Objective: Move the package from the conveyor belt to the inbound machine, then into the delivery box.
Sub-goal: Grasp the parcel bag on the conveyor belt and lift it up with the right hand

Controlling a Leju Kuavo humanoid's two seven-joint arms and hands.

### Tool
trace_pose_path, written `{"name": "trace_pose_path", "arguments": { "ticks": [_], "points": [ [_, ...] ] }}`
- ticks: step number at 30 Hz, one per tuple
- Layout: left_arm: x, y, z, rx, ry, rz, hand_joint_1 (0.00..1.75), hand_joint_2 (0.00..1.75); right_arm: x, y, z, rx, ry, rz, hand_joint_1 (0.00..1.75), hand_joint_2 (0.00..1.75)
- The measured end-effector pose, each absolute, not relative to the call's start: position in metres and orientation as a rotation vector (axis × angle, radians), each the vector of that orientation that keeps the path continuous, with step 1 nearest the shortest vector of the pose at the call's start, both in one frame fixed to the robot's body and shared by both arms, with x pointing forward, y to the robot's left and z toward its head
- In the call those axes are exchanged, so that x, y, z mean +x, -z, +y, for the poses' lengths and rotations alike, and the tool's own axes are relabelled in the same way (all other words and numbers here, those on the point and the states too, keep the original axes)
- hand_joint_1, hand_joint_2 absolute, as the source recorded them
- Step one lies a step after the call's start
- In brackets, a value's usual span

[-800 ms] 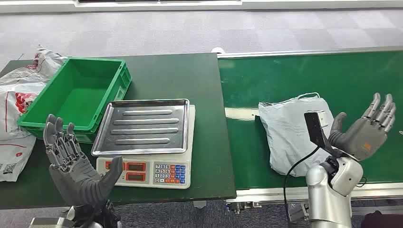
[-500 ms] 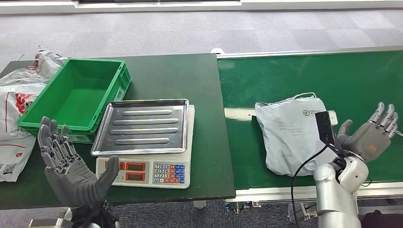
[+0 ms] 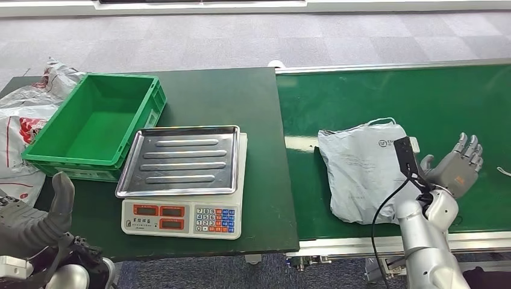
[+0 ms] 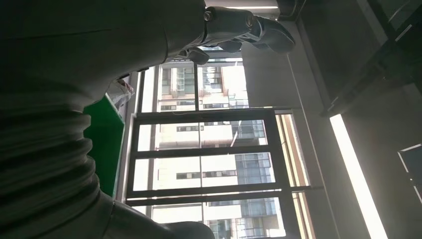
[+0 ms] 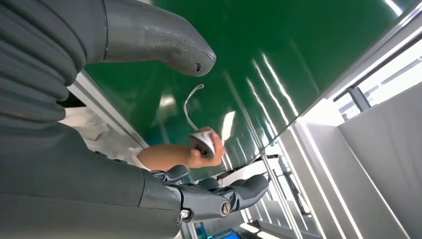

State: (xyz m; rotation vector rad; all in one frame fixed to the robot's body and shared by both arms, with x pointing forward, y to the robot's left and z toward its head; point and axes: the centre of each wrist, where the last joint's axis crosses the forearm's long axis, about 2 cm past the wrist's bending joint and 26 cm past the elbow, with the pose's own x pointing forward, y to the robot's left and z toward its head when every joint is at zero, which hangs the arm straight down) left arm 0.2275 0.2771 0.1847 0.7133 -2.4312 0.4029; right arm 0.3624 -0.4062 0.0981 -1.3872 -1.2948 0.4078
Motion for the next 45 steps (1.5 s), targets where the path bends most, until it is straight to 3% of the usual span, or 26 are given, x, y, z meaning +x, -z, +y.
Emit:
{"name": "trace_pose_path", "arguments": {
  "ticks": [8, 12, 16, 24, 38, 43, 44, 45],
  "points": [
    [0.226, -0.190, 0.283, 0.738, -0.399, -2.452, 0.00, 1.75, 0.371, -0.099, -0.403, -1.246, -0.419, -1.332, 0.00, 1.75],
    [0.226, -0.191, 0.283, 0.724, -0.386, -2.462, 0.00, 1.75, 0.375, -0.092, -0.400, -0.904, -0.495, -1.365, 0.00, 1.75],
    [0.232, -0.195, 0.283, 0.675, -0.355, -2.491, 0.00, 1.75, 0.374, -0.080, -0.394, -0.459, -0.737, -1.324, 0.00, 1.75],
    [0.240, -0.196, 0.283, 0.665, -0.324, -2.504, 0.00, 1.75, 0.367, -0.066, -0.387, -0.282, -0.912, -1.299, 0.00, 1.75],
    [0.235, -0.191, 0.283, 0.698, -0.317, -2.480, 0.00, 1.75, 0.356, -0.052, -0.377, -0.453, -1.033, -1.137, 0.00, 1.75],
    [0.234, -0.189, 0.283, 0.703, -0.304, -2.475, 0.00, 1.75, 0.354, -0.049, -0.373, -0.565, -1.127, -0.909, 0.00, 1.75],
    [0.235, -0.189, 0.282, 0.703, -0.301, -2.475, 0.00, 1.75, 0.352, -0.046, -0.373, -0.544, -1.158, -0.870, 0.02, 1.75],
    [0.235, -0.188, 0.282, 0.703, -0.299, -2.473, 0.00, 1.75, 0.348, -0.043, -0.373, -0.510, -1.185, -0.853, 0.45, 1.75]
  ]
}}
